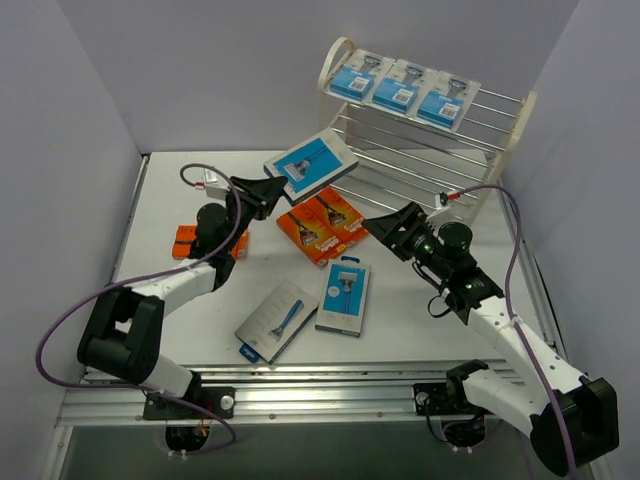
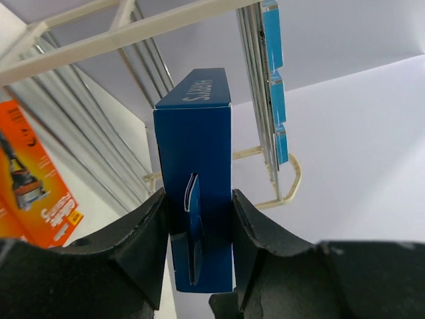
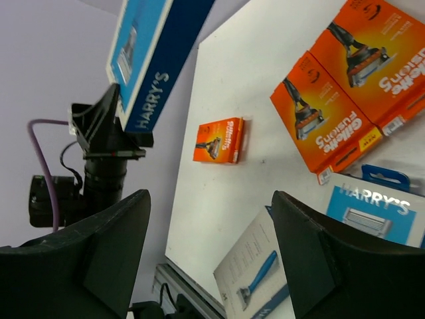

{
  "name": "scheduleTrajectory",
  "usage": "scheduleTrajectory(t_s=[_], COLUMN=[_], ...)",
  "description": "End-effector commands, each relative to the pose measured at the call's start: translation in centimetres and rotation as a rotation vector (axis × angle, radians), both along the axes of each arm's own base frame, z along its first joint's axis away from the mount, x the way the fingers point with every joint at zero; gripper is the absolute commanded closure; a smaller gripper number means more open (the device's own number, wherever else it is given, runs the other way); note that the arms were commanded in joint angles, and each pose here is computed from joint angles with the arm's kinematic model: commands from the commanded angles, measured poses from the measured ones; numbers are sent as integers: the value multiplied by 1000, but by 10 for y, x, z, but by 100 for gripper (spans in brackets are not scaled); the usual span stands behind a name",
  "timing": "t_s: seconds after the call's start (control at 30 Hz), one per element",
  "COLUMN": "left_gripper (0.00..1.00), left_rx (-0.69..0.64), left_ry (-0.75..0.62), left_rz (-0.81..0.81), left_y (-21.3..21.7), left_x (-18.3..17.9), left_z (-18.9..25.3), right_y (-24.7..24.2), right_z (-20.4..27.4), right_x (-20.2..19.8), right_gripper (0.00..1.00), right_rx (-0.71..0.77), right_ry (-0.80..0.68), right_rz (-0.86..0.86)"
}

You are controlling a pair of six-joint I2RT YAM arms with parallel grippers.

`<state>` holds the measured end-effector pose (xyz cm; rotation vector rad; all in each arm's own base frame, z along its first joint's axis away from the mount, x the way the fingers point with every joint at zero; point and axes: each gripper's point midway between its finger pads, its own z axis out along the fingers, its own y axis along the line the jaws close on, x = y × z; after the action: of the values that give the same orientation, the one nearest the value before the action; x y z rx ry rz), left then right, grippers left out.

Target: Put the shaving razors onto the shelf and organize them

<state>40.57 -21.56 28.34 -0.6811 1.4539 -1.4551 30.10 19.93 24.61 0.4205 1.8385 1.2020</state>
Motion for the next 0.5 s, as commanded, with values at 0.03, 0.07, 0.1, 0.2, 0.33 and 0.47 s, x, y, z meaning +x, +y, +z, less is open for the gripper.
scheduleTrajectory(t_s=[0.03, 0.07, 0.1, 0.2, 0.33, 0.47], left_gripper=[98, 98, 98, 98, 98, 98], left_rx=[-91, -100, -93, -94, -87, -94], left_ry=[-119, -133, -118, -124, -121, -114], left_rz=[-13, -22, -28, -43, -51, -62], left_y=[-18, -24, -29, -42, -55, -70], left_x=[16, 19, 25, 37, 50, 66], left_z=[44, 52, 44, 47, 46, 39], right_y=[-8, -11, -14, -21, -26, -26], right_z=[23, 22, 25, 27, 25, 18], right_x=[-8, -9, -9, -13, -18, -17], right_gripper=[30, 30, 29, 27, 25, 24], right_rx=[-41, -57, -64, -100, -128, -140], right_ry=[-64, -63, -71, -85, -87, -70], right_rz=[26, 24, 21, 21, 35, 52])
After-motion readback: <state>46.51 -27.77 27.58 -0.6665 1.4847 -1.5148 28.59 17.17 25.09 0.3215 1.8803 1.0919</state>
